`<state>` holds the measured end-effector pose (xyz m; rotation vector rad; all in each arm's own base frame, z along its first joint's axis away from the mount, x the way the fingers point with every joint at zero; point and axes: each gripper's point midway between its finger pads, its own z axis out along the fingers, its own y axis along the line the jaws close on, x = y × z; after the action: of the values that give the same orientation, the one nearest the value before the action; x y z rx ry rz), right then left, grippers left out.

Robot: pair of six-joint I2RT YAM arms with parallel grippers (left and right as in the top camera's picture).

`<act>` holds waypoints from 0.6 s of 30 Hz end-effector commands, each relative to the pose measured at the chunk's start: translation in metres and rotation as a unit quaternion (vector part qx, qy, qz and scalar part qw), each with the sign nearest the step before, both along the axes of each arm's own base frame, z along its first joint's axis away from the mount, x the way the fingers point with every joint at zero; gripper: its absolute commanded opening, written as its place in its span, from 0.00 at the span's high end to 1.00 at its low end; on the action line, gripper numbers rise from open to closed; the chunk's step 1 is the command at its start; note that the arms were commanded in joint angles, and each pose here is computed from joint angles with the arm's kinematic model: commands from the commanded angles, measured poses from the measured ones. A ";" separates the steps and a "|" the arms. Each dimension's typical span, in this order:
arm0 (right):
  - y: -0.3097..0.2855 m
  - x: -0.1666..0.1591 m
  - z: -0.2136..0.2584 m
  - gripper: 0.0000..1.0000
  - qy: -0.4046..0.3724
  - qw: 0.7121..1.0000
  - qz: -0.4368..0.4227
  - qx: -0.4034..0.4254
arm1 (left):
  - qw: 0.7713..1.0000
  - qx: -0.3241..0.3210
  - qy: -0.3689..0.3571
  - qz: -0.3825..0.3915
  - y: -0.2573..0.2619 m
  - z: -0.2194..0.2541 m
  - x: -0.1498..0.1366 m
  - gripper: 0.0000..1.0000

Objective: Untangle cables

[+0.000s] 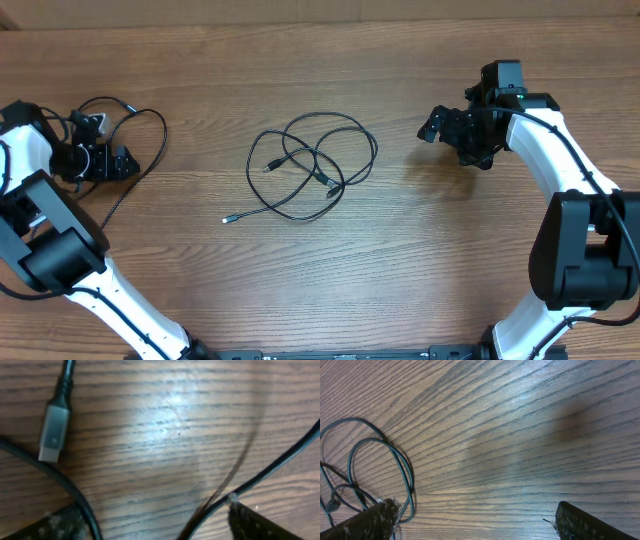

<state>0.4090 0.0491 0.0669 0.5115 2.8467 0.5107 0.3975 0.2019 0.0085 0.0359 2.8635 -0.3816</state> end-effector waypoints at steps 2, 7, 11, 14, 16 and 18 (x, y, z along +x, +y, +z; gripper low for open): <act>0.001 -0.001 0.003 0.00 -0.003 1.000 -0.001 0.003 | 0.995 -0.067 0.065 -0.032 -0.038 -0.057 -0.039 0.18; 0.001 -0.001 0.003 0.00 -0.003 1.000 -0.001 0.003 | 0.995 -0.066 0.061 -0.043 -0.040 -0.059 -0.040 0.17; 0.001 -0.001 0.003 0.00 -0.003 1.000 -0.001 0.003 | 0.995 -0.062 0.060 -0.052 -0.039 -0.060 -0.040 0.14; 0.001 -0.001 0.003 0.00 -0.003 1.000 -0.001 0.003 | 0.995 -0.062 0.063 -0.052 -0.041 -0.064 -0.043 0.14; 0.001 -0.001 0.003 0.00 -0.003 1.000 -0.001 0.003 | 0.994 -0.060 0.069 -0.052 -0.042 -0.070 -0.048 0.20; 0.001 -0.001 0.003 0.00 -0.003 1.000 -0.001 0.003 | 0.994 -0.049 0.080 -0.051 -0.041 -0.077 -0.055 0.32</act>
<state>0.4091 0.0491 0.0669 0.5108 2.8464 0.5107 0.3935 0.1915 0.0041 0.1784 2.8025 -0.3956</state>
